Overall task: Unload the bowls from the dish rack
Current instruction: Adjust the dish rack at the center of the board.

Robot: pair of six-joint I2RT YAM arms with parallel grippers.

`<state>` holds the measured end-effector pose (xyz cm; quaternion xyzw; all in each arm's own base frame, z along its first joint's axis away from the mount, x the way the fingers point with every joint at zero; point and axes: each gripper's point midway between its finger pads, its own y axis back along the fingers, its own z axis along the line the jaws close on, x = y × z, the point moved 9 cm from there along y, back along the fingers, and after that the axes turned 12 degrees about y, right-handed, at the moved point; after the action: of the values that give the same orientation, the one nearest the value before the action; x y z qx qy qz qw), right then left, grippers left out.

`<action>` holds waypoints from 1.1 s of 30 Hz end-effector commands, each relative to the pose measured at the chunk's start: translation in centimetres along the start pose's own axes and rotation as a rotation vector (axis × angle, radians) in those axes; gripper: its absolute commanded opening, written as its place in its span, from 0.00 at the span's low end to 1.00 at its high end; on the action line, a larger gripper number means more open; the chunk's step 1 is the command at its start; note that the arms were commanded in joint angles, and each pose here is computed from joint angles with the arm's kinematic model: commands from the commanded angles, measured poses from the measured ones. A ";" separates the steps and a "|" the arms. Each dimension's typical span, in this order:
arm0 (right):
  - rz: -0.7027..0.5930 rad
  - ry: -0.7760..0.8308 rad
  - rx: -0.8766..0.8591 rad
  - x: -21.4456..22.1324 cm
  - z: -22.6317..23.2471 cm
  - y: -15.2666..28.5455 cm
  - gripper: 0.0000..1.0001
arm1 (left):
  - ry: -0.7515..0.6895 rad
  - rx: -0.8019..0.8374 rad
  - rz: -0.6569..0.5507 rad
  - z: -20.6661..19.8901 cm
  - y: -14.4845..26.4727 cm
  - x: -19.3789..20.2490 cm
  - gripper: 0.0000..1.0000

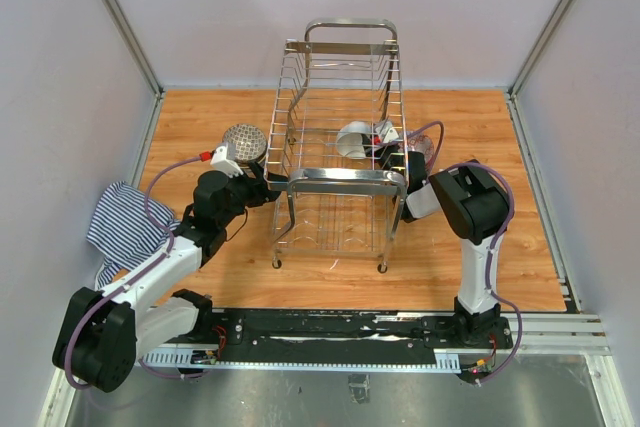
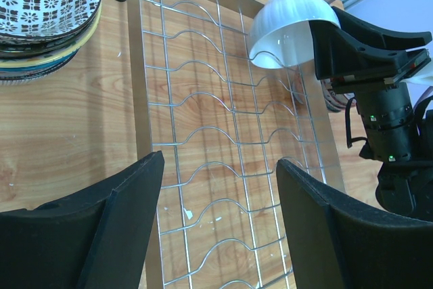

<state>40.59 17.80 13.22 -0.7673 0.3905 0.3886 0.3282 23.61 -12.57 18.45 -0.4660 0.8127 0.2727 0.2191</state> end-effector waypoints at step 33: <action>-0.175 0.043 0.070 -6.3 -1.4 -0.4 0.39 | 0.001 0.016 -0.012 -0.1 0.2 0.1 0.72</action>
<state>39.78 18.02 14.42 -0.7716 0.3960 0.3793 0.3224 23.46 -12.51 18.07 -0.4644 0.8133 0.2762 0.2160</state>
